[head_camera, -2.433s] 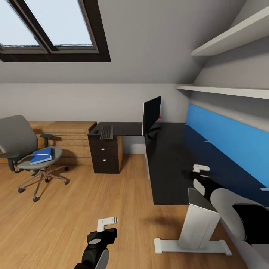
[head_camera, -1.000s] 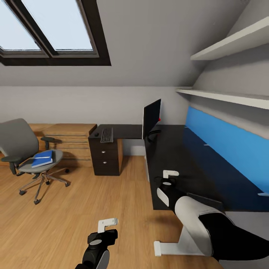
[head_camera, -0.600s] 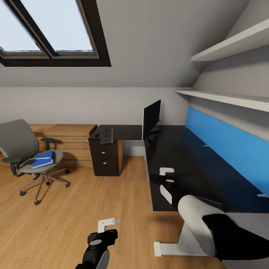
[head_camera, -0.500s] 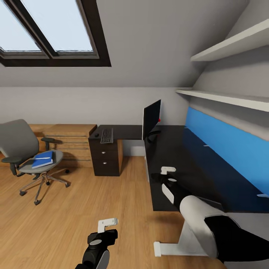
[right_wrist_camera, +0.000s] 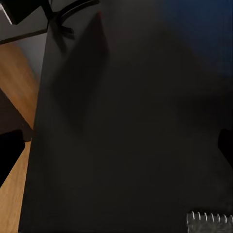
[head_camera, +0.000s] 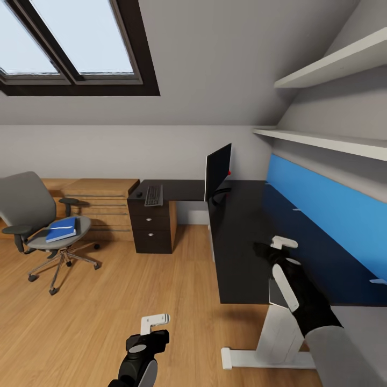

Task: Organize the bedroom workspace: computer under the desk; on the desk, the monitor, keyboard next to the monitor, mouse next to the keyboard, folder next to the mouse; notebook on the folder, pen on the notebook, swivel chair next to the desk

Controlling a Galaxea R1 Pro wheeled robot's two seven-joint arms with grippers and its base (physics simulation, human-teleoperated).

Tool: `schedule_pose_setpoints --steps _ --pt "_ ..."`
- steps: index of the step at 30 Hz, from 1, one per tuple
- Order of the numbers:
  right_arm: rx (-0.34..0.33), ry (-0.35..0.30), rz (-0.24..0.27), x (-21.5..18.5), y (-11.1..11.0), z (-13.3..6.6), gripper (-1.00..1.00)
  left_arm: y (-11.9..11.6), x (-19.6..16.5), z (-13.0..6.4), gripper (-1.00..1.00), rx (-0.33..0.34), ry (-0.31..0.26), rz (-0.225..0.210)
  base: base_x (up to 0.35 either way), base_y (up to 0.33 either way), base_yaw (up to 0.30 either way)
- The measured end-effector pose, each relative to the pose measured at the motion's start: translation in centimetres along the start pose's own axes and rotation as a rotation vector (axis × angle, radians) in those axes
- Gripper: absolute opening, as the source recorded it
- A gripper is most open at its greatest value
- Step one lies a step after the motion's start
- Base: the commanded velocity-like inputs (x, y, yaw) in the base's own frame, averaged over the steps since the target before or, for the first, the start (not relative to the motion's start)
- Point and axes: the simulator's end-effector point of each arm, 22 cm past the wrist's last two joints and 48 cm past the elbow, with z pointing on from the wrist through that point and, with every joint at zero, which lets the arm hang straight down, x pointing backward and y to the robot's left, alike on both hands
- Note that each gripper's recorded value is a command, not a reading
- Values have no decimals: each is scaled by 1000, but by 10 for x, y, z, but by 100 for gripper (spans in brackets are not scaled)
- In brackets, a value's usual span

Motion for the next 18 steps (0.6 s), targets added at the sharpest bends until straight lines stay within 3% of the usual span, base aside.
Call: schedule_pose_setpoints --steps 5,9,15,16,17,18 --pt "148 -51 22 -8 -41 -36 100 0 0 0 100 0 0 0 0 0 0" --pt "186 -61 26 5 -54 -63 100 -1 0 0 100 2 -2 2 0 0 0" --pt "192 -58 45 12 -59 -71 100 -2 -1 -1 100 3 -4 1 0 0 0" --pt "191 -56 56 13 -60 -71 100 -2 -2 -1 100 3 -5 1 0 0 0" --pt "194 -43 132 14 -71 -72 100 -2 -4 -2 100 3 -10 0 0 0 0" --pt "196 -39 161 15 -75 -72 100 -2 -5 -2 100 3 -12 -2 0 0 0"
